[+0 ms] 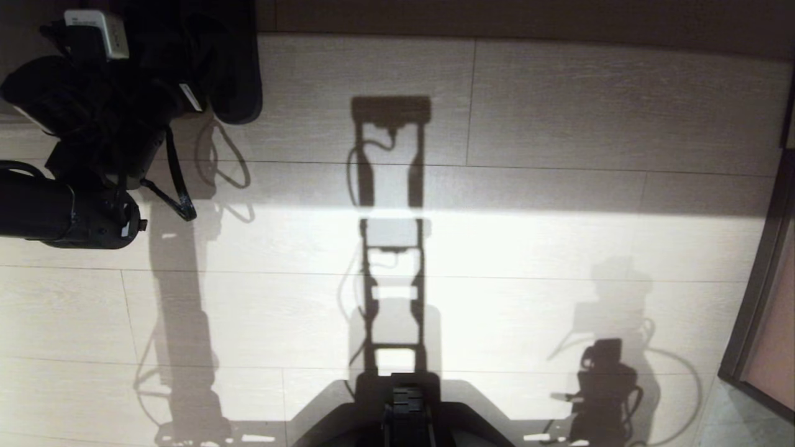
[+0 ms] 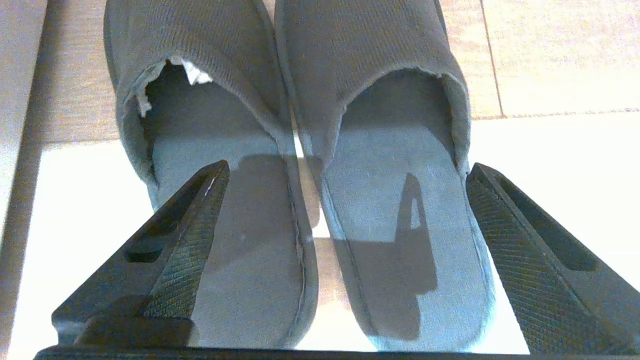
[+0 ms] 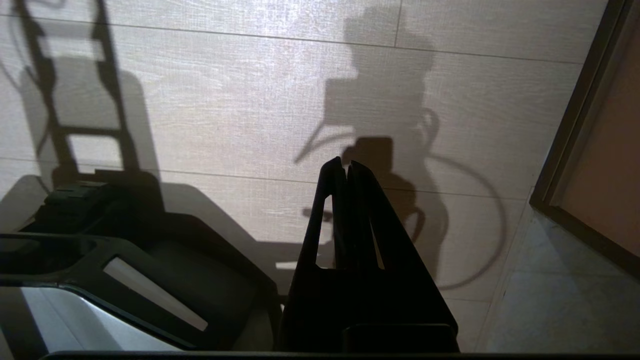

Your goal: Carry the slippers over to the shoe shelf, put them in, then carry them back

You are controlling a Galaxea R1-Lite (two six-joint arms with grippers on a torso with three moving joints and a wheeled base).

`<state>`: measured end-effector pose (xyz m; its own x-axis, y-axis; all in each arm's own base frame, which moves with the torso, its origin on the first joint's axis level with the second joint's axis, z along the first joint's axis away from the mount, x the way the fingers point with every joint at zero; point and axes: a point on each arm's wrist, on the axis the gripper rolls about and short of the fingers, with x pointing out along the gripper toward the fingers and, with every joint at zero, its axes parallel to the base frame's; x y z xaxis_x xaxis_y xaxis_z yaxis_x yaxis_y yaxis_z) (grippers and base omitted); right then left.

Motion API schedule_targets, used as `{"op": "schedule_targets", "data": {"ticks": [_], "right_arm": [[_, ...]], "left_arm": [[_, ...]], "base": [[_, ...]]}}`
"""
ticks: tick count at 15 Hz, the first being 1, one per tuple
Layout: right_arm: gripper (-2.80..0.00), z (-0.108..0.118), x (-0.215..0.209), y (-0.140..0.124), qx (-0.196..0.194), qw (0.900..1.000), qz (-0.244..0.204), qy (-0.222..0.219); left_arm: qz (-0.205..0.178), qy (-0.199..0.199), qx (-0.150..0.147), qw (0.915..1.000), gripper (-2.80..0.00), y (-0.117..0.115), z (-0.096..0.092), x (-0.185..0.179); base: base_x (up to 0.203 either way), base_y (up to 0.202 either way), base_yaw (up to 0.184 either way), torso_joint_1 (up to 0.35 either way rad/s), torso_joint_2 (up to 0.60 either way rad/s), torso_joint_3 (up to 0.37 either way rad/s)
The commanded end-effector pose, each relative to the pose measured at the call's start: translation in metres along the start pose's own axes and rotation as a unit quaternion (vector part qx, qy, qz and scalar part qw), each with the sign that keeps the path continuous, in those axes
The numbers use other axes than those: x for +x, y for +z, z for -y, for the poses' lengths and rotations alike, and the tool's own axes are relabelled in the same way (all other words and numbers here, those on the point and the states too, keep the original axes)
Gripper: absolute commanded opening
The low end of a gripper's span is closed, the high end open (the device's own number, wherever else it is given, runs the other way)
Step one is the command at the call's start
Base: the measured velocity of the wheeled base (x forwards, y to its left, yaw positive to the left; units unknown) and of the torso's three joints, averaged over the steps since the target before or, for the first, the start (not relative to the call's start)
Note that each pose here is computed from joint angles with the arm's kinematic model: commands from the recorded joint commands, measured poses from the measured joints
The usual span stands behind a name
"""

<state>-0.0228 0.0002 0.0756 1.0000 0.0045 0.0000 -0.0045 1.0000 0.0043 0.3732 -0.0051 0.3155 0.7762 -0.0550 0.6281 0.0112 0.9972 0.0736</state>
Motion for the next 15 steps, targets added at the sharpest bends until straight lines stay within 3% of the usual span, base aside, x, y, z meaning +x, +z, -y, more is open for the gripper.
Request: {"op": "schedule_targets", "data": {"ticks": [1,9,12,15], "right_arm": [[-2.80,0.000,0.000,0.000,0.000,1.000,0.001,0.000],[-2.80,0.000,0.000,0.000,0.000,1.000,0.001,0.000],[-2.80,0.000,0.000,0.000,0.000,1.000,0.001,0.000],[-2.80,0.000,0.000,0.000,0.000,1.000,0.001,0.000]], "left_arm": [[0.003,0.000,0.003,1.0000,0.00,0.011,0.000,-0.007],[-0.018,-0.004,0.003,0.9998,0.00,0.017,0.002,-0.025],[-0.031,-0.004,0.020,0.9993,0.00,0.021,0.002,-0.036],[-0.028,-0.002,0.023,0.9993,0.00,0.035,0.002,-0.047]], "base": [[0.000,0.000,0.000,0.000,0.00,0.000],[0.000,0.000,0.000,0.000,0.00,0.000],[0.000,0.000,0.000,0.000,0.00,0.000],[0.000,0.000,0.000,0.000,0.00,0.000]]}}
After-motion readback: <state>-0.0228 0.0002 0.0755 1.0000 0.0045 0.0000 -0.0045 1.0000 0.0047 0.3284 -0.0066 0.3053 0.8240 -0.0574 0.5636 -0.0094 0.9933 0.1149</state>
